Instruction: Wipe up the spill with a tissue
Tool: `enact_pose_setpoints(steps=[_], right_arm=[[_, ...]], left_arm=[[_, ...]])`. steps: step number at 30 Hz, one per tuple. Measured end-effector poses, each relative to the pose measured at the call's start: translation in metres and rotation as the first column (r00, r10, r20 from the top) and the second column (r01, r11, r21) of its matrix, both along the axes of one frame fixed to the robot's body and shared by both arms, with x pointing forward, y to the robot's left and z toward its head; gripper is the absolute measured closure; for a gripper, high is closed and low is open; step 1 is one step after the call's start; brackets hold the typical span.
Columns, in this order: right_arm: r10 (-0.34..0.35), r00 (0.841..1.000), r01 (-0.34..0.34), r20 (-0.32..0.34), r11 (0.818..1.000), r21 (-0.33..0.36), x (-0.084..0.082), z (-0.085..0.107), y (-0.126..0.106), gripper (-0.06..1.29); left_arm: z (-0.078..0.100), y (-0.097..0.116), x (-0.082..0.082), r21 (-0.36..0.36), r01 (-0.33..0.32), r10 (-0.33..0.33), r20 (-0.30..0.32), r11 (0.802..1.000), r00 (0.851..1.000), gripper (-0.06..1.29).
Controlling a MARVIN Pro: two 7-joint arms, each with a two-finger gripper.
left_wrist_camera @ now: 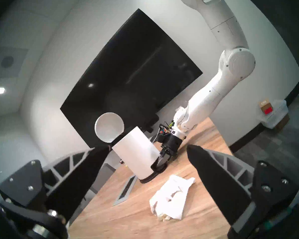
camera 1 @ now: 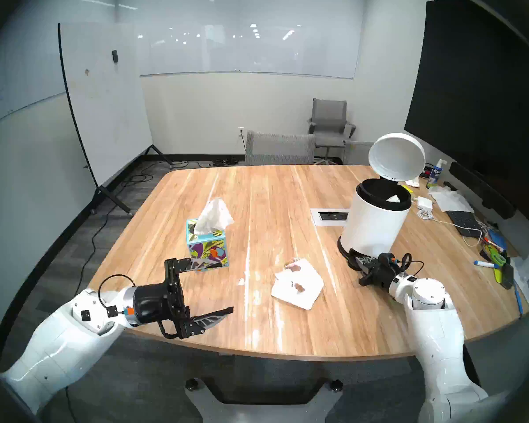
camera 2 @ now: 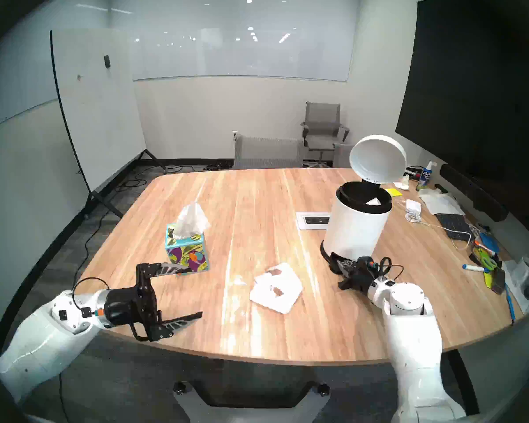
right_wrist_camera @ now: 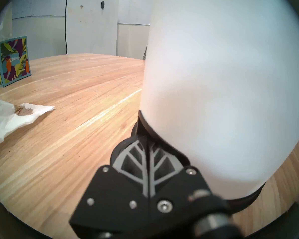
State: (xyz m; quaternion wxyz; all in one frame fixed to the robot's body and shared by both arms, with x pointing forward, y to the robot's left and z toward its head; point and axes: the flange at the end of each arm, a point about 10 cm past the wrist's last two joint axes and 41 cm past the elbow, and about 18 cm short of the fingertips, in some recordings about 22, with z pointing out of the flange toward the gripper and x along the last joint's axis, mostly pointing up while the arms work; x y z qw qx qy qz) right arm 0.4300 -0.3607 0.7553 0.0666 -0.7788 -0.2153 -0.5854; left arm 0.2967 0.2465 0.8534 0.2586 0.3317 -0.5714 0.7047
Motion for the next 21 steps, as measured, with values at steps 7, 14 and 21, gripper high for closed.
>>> enact_pose_setpoints(steps=[7,14,21], right_arm=[[0.000,1.000,0.000,-0.001,1.000,0.000,0.000,0.000,0.000,1.25],[0.001,1.000,-0.001,-0.002,1.000,-0.001,0.001,0.000,0.000,1.25],[0.001,1.000,-0.001,-0.004,1.000,-0.002,0.001,0.000,0.000,1.25]], left_arm=[[0.000,-0.008,0.006,0.025,0.020,-0.017,-0.097,0.999,0.995,0.03],[-0.002,-0.010,0.011,0.044,0.031,-0.023,-0.163,0.999,0.986,0.03],[-0.017,-0.015,0.011,0.069,0.046,-0.030,-0.224,0.997,0.974,0.03]])
